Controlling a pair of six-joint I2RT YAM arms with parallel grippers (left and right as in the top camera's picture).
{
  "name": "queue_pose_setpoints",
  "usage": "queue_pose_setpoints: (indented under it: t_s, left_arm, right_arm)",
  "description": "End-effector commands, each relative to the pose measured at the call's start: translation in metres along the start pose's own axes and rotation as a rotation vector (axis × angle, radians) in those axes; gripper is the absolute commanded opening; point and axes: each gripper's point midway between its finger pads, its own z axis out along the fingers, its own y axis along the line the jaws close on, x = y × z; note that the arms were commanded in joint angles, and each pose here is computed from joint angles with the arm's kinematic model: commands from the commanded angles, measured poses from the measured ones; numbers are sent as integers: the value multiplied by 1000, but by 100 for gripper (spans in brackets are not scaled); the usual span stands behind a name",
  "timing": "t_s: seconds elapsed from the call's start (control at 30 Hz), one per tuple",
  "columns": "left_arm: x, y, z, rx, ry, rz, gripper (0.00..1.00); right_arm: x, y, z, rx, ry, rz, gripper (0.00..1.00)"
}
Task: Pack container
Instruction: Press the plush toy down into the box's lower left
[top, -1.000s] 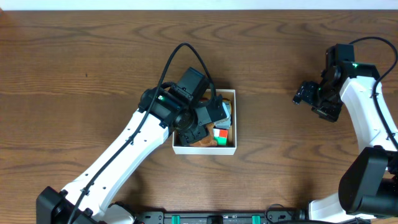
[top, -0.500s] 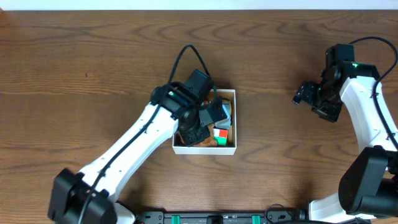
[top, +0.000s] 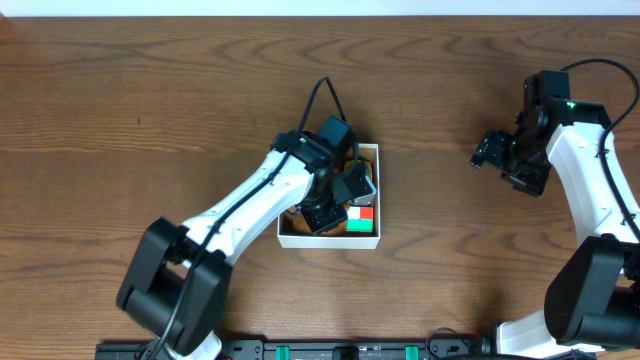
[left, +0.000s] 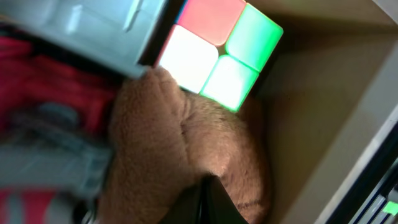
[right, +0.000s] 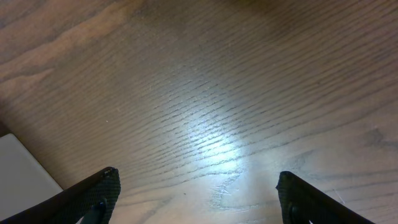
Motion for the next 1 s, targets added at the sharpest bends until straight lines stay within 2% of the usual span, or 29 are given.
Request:
queue_pose_setpoints:
  t_s: [0.0, 0.37, 0.73, 0.77, 0.83, 0.9, 0.97]
  left_arm:
    - [16, 5, 25, 23, 94, -38, 6]
    - [14, 6, 24, 19, 87, -36, 6]
    - [-1, 0, -21, -38, -17, -34, 6]
    - [-3, -1, -27, -48, -37, -29, 7]
    - [-6, -4, -41, -70, -77, -17, 17]
    - [-8, -7, -57, -94, -122, -4, 17]
    - [-9, -11, -72, -116, -165, 9, 24]
  right_arm:
    - [0, -2, 1, 2, 4, -12, 84]
    - [1, -2, 1, 3, 7, -12, 84]
    - [1, -2, 1, 3, 7, -11, 84]
    - [1, -2, 1, 3, 7, -11, 84]
    - [1, -2, 1, 3, 7, -11, 84]
    - [1, -2, 1, 3, 7, -12, 84]
    - [1, -2, 1, 3, 7, -12, 84]
